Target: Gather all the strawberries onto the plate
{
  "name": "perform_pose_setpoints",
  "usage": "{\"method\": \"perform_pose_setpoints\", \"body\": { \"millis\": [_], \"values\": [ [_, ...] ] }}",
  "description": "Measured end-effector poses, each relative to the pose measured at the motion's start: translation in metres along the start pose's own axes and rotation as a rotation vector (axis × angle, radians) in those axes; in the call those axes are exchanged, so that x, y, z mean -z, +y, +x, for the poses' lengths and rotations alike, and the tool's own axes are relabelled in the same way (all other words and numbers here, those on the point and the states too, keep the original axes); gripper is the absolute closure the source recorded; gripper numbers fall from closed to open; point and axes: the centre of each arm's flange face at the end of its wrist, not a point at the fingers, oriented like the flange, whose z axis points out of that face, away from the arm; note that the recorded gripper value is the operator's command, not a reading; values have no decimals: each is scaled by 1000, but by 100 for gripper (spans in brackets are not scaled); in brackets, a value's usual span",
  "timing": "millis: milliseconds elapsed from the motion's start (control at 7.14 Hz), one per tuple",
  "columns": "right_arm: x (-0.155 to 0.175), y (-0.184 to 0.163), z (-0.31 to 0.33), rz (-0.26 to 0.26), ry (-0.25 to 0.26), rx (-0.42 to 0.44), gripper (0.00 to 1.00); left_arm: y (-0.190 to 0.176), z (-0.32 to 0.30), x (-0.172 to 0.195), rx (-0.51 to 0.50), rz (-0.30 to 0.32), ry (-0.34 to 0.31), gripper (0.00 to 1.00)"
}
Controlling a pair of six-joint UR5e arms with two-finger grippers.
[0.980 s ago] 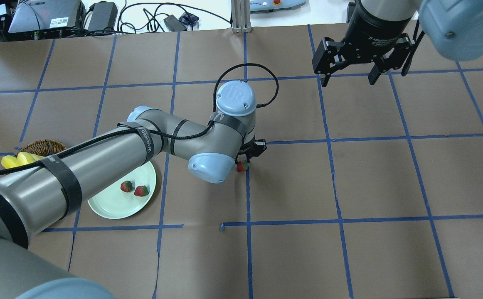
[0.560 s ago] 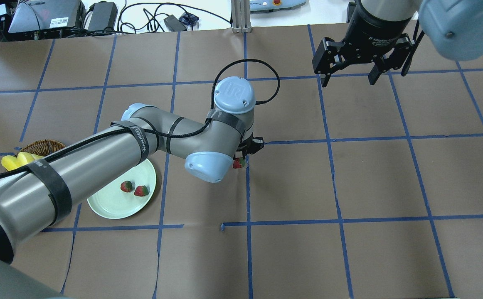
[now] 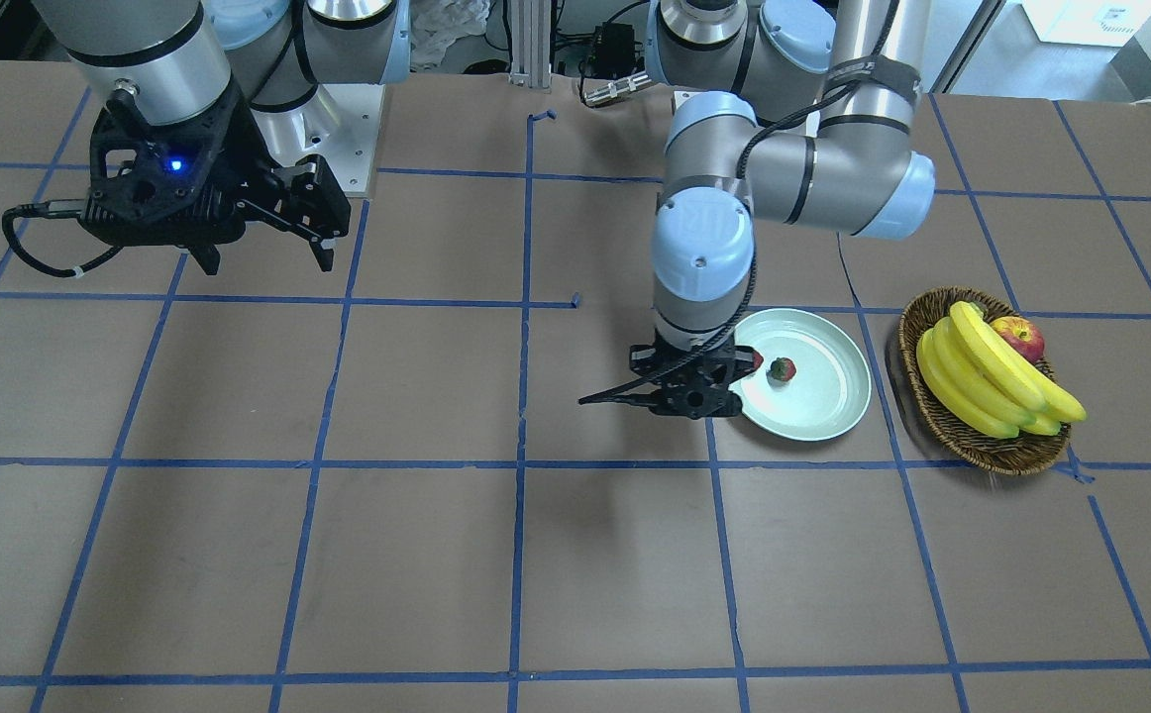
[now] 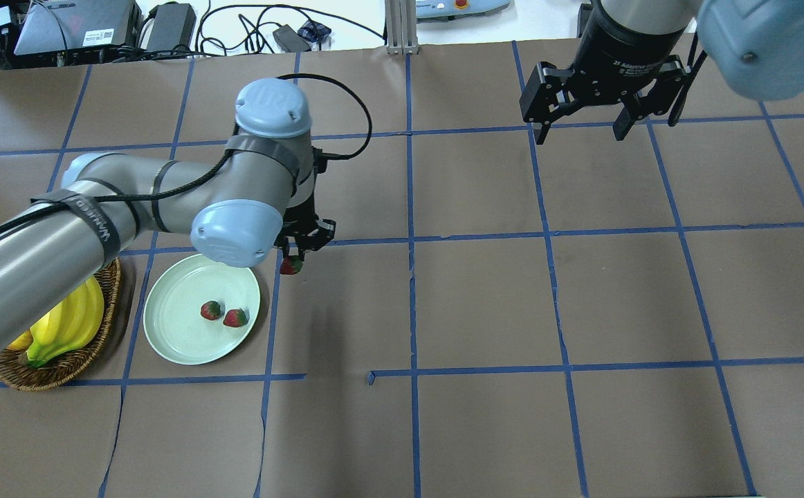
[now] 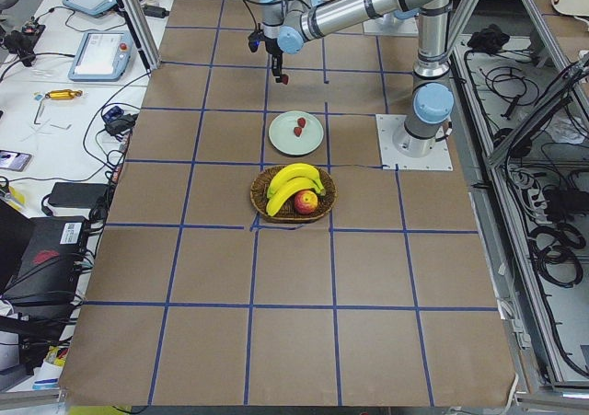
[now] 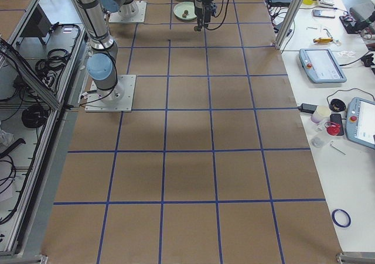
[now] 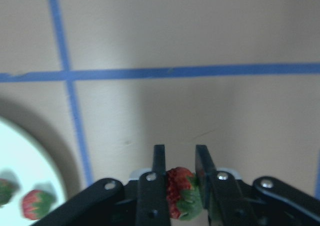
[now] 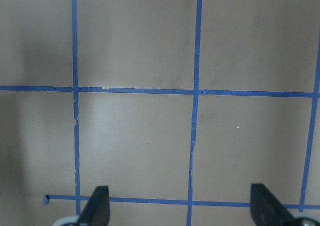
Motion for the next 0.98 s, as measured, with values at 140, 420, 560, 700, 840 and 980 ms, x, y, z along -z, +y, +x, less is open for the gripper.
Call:
{"method": "perform_pose_setpoints", "body": {
  "millis": [140,420,560,700,840,980],
  "values": [
    [0,0,0,0,1,-1,0,14,-39,-15,-43,-30,-8,95],
    [0,0,1,0,1,-1,0,42,-117,-48,-104,-49,1,75],
    [0,0,1,0,1,-1,0,57,-147,-69,-105,-52,16,32],
    [0,0,1,0,1,-1,0,68,-162,-85,-93,-55,30,9],
    [0,0,1,0,1,-1,0,73,-165,-90,-65,-51,33,0],
    [0,0,1,0,1,-1,0,69,-160,-78,-25,-15,32,0]
  ]
}}
